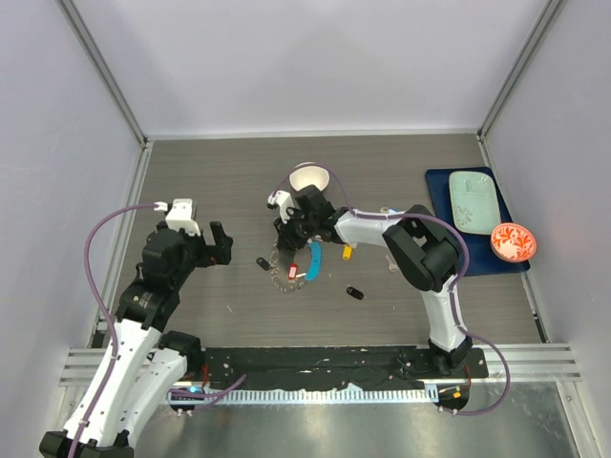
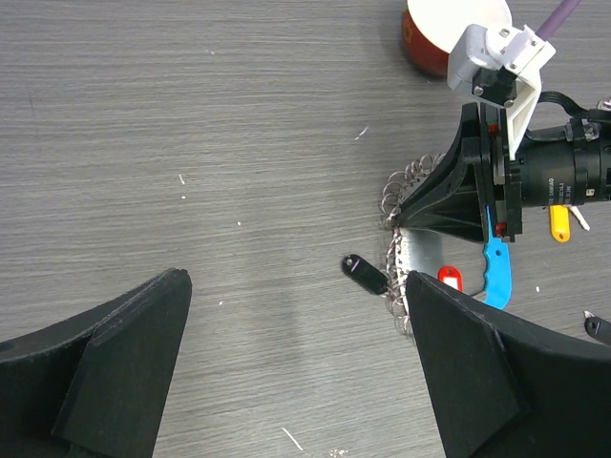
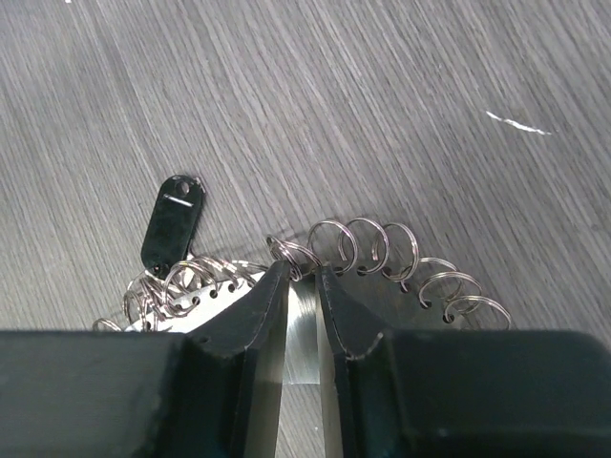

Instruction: Put the keys on the keyring

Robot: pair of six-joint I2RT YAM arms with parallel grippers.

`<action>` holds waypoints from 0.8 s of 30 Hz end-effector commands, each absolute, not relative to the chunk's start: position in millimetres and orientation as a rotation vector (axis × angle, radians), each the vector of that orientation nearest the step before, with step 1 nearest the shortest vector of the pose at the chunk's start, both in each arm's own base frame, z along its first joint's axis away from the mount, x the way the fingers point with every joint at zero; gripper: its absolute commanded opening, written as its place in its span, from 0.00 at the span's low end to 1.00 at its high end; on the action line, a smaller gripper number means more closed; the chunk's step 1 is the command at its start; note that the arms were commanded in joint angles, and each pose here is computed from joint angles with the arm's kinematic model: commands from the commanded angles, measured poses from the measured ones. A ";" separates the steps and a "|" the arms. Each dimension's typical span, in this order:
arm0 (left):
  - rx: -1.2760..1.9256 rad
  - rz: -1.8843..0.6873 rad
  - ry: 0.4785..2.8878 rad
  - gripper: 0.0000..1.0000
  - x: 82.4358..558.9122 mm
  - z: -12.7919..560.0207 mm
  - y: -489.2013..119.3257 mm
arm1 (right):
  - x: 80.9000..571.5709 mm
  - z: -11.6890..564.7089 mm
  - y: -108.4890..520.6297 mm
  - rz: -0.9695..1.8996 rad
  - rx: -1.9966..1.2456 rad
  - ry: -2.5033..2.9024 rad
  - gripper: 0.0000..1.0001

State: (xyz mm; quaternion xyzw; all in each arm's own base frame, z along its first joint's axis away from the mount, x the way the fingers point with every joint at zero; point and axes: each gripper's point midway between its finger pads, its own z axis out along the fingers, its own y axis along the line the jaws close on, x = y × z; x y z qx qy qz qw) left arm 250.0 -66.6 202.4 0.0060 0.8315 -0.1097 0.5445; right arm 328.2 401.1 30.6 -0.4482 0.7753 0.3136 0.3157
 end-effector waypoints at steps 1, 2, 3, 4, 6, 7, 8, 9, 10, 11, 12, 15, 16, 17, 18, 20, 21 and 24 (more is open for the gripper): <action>0.023 -0.278 1.927 1.00 252.9 221.2 -68.5 | 331.6 45.3 412.2 0.866 -1.199 1.987 0.24; 0.024 -0.277 1.931 1.00 253.4 220.1 -68.7 | 330.9 45.5 412.5 0.871 -1.201 1.985 0.24; 0.024 -0.277 1.930 1.00 253.2 220.5 -68.6 | 330.5 44.9 412.2 0.871 -1.201 1.987 0.24; 0.026 -0.277 1.930 1.00 253.1 220.5 -68.8 | 331.4 45.1 413.0 0.871 -1.201 1.985 0.24; 0.028 -0.281 1.927 1.00 253.4 221.1 -69.4 | 330.6 46.0 413.9 0.879 -1.206 1.980 0.27; 0.027 -0.280 1.929 1.00 253.3 220.8 -69.0 | 330.0 47.6 415.1 0.889 -1.211 1.973 0.29; 0.027 -0.280 1.926 1.00 252.9 221.5 -69.0 | 330.4 48.4 415.2 0.892 -1.209 1.972 0.31; 0.026 -0.278 1.927 1.00 253.2 221.2 -68.7 | 330.5 51.5 416.4 0.893 -1.209 1.964 0.31; 0.027 -0.279 1.927 1.00 253.1 221.2 -69.1 | 330.8 53.2 416.2 0.896 -1.208 1.960 0.31; 0.028 -0.281 1.927 1.00 253.1 221.2 -69.2 | 330.8 56.0 417.3 0.896 -1.209 1.951 0.31; 0.028 -0.282 1.926 1.00 252.9 221.5 -69.2 | 330.1 60.5 418.0 0.899 -1.210 1.942 0.31; 0.027 -0.282 1.924 1.00 252.8 221.9 -69.0 | 328.8 69.3 420.7 0.913 -1.224 1.913 0.30; 0.028 -0.280 1.926 1.00 253.0 221.5 -68.7 | 328.3 73.1 423.0 0.916 -1.229 1.900 0.29; 0.029 -0.281 1.924 1.00 252.8 221.9 -68.9 | 327.8 74.3 423.3 0.925 -1.234 1.897 0.29; 0.030 -0.282 1.926 1.00 252.8 221.5 -69.4 | 326.0 73.6 424.7 0.931 -1.240 1.897 0.28; 0.030 -0.283 1.923 1.00 252.6 222.3 -69.2 | 325.1 74.0 426.6 0.945 -1.246 1.894 0.26; 0.031 -0.284 1.924 1.00 252.6 221.9 -69.4 | 325.9 73.3 426.5 0.946 -1.245 1.894 0.25; 0.031 -0.284 1.923 0.99 252.8 222.2 -69.5 | 325.0 69.3 427.4 0.950 -1.250 1.902 0.23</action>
